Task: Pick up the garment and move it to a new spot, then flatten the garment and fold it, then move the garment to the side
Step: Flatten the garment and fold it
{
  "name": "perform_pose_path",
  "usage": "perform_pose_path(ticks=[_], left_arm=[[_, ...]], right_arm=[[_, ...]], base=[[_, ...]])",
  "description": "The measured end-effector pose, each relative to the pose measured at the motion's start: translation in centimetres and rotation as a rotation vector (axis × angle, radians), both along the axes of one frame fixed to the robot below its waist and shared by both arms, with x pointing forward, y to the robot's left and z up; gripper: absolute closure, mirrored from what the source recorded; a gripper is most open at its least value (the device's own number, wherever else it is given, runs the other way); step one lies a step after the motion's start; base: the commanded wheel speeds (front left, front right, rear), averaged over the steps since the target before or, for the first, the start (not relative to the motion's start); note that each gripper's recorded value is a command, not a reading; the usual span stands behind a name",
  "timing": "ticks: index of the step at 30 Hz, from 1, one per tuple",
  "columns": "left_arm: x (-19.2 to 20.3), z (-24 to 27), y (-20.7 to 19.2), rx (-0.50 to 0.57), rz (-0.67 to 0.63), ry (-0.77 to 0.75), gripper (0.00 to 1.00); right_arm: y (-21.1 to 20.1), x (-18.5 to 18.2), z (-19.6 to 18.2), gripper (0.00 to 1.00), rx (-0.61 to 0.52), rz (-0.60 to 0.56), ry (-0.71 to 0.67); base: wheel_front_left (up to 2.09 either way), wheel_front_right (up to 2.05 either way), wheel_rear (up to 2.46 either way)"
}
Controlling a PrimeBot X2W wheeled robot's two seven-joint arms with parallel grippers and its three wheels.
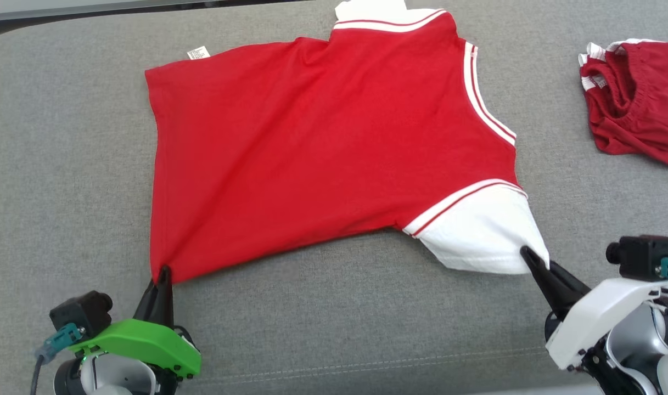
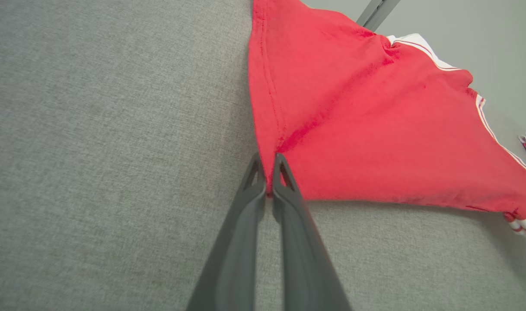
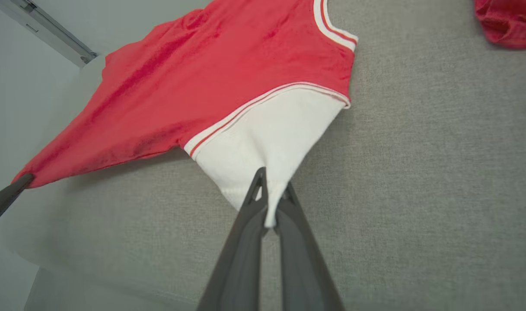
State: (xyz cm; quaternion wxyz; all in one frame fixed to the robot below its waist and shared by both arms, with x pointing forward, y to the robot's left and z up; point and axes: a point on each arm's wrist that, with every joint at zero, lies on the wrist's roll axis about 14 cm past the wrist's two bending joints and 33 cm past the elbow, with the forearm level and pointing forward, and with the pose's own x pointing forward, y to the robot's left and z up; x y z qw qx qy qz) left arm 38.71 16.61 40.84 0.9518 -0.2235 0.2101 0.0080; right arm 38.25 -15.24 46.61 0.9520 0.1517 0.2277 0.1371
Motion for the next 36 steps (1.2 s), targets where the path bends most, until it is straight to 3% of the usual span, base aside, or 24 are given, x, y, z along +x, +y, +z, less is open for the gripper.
perform_pose_path(ticks=[20,36], left_arm=[[-3.8,-0.8,0.2,0.009,-0.026,0.076,1.00],[-5.9,-1.7,-0.9,0.015,-0.100,0.179,1.00]], right_arm=[[-1.5,-8.1,-0.1,1.00,0.001,-0.019,0.180],[-1.2,-7.3,-1.7,1.00,0.001,-0.002,0.215]], base=[[0.00,0.00,0.00],[0.00,0.00,0.00]])
